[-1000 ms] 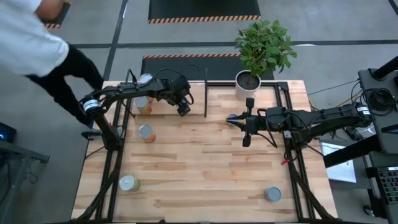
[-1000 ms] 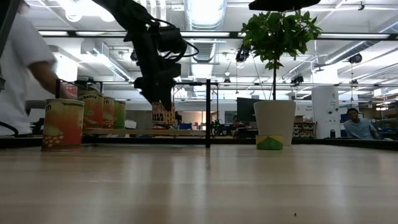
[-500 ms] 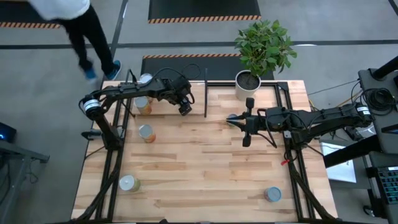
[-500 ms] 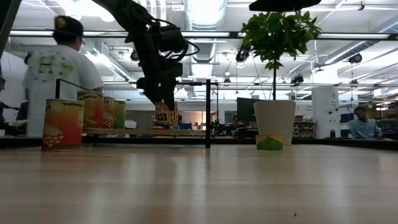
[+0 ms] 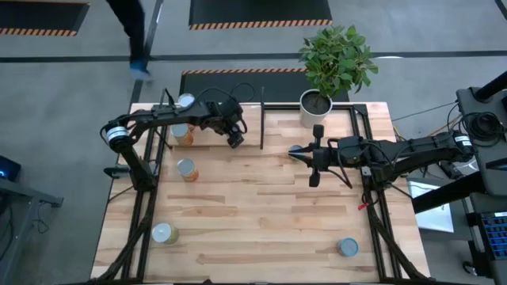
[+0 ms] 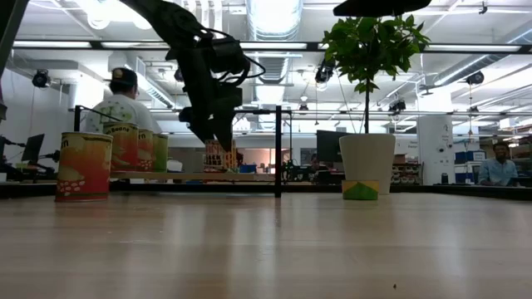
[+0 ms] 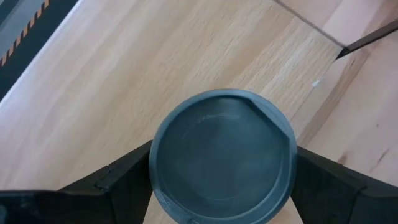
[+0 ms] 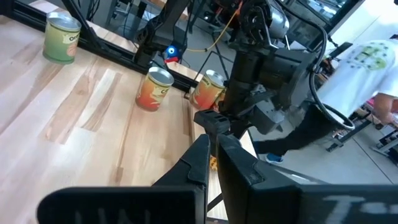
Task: Pick and place cans onto a shelf
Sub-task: Put the yellow spicy beans can on the shelf
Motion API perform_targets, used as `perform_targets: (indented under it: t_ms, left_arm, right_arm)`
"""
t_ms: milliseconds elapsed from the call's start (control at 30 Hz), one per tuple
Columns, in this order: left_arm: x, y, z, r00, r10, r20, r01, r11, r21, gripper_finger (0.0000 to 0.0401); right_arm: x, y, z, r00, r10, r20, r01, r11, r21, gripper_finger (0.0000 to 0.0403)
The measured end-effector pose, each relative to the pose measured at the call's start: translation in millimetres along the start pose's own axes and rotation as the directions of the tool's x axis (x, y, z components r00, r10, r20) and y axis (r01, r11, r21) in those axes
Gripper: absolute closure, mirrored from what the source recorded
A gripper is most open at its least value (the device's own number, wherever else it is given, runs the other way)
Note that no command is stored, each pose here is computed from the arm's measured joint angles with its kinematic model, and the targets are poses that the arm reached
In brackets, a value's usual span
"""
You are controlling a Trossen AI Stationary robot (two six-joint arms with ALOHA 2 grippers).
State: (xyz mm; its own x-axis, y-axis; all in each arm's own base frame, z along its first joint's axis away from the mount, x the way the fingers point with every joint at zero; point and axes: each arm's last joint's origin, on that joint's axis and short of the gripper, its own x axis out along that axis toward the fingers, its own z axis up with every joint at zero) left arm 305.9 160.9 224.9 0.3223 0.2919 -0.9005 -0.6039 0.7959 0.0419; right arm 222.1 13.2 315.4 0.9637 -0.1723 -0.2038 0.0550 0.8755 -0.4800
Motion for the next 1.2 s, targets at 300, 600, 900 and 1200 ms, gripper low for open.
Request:
perform_targets:
  t_ms: [300, 600, 900, 1200]
  left_arm:
    - [7.8, 0.2, -7.8, 1.000, 0.003, -0.017, -0.003, 1.000, -0.006, 0.0096]
    - [8.9, 0.4, -9.0, 1.000, 0.008, -0.021, -0.008, 1.000, -0.012, 0.0075]
    - [8.9, 0.3, -7.8, 1.000, 0.008, -0.009, -0.008, 1.000, -0.010, 0.0074]
    - [9.0, 0.5, -6.8, 1.000, 0.002, 0.001, -0.002, 1.000, -0.013, 0.0069]
  right_arm:
    - [0.0, 0.2, -0.5, 1.000, 0.002, -0.006, -0.002, 1.000, -0.002, 0.0385]
    - [0.0, 0.2, -0.5, 1.000, 0.002, -0.006, -0.002, 1.000, -0.005, 0.0385]
    - [0.0, 0.2, -0.5, 1.000, 0.002, -0.005, -0.002, 1.000, -0.002, 0.0385]
    - [0.0, 0.2, -0.5, 1.000, 0.002, -0.006, -0.002, 1.000, -0.002, 0.0385]
